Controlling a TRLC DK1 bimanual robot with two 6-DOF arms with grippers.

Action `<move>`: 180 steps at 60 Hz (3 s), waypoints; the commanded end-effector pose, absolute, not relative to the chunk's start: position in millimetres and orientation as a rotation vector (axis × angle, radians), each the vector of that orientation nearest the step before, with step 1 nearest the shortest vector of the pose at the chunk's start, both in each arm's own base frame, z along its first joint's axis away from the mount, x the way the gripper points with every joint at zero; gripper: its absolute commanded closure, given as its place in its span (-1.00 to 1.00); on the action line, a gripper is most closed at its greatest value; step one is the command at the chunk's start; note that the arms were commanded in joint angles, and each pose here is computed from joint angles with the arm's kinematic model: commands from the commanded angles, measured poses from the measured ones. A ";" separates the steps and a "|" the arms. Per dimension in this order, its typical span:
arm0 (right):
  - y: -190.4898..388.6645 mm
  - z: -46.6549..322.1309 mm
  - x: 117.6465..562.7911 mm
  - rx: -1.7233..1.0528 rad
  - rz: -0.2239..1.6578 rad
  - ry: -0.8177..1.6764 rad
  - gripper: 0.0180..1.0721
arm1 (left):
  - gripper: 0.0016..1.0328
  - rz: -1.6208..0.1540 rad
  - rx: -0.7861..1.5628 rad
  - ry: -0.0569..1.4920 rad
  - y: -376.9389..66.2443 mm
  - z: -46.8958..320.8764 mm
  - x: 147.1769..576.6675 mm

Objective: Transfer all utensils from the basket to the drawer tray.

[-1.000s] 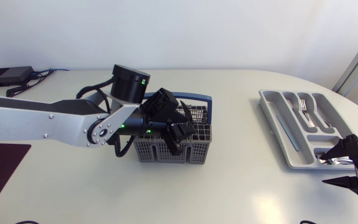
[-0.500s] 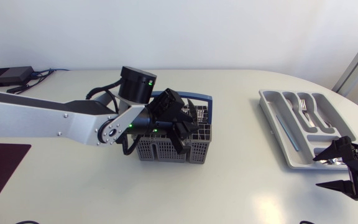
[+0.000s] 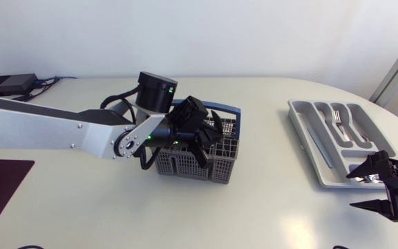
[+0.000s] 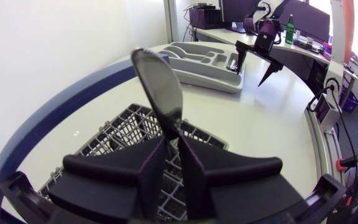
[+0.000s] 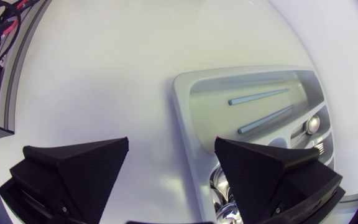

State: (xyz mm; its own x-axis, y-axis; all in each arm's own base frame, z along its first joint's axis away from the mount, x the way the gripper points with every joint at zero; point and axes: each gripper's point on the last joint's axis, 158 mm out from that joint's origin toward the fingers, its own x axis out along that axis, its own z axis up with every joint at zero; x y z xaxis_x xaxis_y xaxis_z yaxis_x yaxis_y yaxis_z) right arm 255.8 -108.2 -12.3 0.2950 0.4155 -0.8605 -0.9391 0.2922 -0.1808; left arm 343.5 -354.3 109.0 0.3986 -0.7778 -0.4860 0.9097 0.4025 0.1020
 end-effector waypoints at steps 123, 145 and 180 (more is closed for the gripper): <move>163.7 133.9 292.1 -0.449 1.214 0.497 -0.90 | 0.94 -1.164 0.252 0.129 -355.4 269.9 313.1; 225.4 171.1 314.3 -0.376 1.270 0.409 -0.72 | 0.94 -1.209 0.222 0.137 -357.8 275.5 302.6; 249.7 165.6 296.0 -0.360 1.370 0.411 0.89 | 0.94 -1.232 0.195 0.141 -355.7 279.8 298.9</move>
State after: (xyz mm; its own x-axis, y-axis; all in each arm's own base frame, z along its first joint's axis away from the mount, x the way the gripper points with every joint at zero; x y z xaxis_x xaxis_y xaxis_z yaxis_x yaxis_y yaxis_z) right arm 297.5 245.5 166.0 0.1658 0.8584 -0.4855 -0.9849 0.1687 -0.0382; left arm 299.5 -357.9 247.8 0.3216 -0.9061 -0.2748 0.9462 0.3188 0.0564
